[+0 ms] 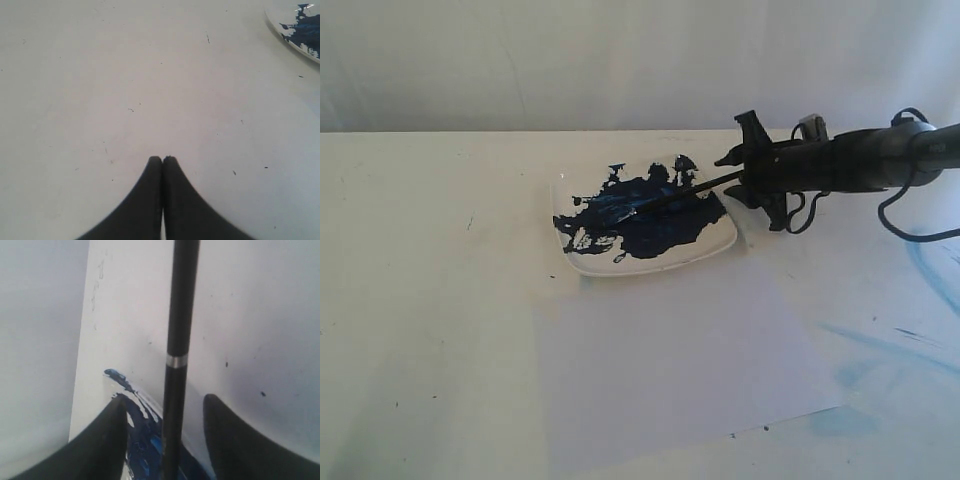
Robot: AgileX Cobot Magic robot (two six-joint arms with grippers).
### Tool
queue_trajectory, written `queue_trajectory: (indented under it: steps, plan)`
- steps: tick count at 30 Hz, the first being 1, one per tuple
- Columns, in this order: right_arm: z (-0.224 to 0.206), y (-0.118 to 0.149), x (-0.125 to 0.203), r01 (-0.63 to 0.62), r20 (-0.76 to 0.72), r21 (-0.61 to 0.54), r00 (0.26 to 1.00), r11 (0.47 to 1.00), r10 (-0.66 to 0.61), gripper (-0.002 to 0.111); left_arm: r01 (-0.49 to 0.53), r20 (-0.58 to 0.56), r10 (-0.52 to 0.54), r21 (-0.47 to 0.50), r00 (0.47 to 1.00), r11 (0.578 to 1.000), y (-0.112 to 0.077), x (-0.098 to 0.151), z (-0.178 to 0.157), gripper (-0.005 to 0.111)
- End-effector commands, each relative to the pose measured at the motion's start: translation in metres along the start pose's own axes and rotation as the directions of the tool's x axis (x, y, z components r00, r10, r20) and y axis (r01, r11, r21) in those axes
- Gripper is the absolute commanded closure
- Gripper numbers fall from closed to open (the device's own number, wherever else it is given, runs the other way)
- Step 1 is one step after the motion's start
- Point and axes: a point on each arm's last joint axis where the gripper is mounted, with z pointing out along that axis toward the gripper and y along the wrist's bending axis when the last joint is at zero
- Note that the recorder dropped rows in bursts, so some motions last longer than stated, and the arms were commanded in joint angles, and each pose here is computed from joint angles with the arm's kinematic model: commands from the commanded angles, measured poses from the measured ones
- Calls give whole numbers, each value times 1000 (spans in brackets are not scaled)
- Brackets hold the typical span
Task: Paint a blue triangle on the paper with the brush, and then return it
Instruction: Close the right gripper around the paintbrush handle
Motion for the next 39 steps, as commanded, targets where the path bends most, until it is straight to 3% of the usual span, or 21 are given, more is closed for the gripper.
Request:
queue_trajectory:
  steps: [1,22,39]
  plan:
    - [4,-1,2,-13,-1,-2,1000,1000,13,63,2,0,-2,5,1000,1000,0,1,0,107]
    - [16,-4,3,-47,23,-8,999,999,47,64,2,0,-2,5,1000,1000,0,1,0,107]
    - [16,-5,-2,-48,70,9,996,999,47,78,2,0,-2,5,1000,1000,0,1,0,107]
